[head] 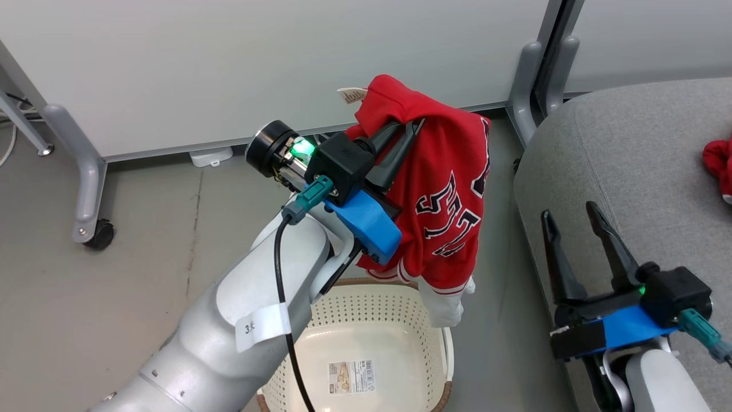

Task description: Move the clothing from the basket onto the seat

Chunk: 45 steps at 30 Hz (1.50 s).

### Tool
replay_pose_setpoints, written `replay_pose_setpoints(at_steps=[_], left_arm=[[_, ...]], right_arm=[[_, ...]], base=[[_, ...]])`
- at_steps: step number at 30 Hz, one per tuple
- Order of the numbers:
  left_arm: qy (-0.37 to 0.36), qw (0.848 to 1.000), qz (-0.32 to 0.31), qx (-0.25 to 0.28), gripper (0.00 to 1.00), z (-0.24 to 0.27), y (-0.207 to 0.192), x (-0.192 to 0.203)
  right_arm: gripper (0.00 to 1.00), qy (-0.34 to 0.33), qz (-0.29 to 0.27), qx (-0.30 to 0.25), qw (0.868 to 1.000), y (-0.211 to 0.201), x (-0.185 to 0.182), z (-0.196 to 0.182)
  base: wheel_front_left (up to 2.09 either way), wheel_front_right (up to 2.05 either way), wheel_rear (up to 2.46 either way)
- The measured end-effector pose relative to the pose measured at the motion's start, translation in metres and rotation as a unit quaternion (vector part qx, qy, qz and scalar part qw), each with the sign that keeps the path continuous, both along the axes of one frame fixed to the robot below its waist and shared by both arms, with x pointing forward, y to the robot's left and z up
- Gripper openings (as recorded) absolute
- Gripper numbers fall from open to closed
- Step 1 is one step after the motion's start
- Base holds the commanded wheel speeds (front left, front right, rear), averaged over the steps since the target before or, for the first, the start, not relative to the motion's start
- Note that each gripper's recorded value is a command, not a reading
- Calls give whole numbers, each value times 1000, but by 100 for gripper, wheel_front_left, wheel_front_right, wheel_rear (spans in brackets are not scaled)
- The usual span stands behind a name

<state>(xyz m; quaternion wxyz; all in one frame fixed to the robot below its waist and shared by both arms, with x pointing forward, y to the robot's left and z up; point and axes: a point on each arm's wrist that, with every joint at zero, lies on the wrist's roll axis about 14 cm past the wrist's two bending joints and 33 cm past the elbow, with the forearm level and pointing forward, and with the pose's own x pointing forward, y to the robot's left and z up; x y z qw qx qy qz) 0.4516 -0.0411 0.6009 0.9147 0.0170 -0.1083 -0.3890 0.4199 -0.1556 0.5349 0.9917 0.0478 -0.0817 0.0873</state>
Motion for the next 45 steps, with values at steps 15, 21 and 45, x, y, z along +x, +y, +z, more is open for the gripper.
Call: replay_pose_setpoints(at_steps=[15,21,45], left_arm=[[9,1000,1,-3,0,-8,1,4],[9,1000,-2,0,0,-10,-1,6],[4,1000,-21,2,0,-9,-11,0]], right_arm=[[100,-32,136,-47,989,82,21,18],[100,-29,168,-76,982,104,34,14],[0,-2,179,-96,979,129,65,4]], base=[[0,0,0],[0,0,0],[0,0,0]])
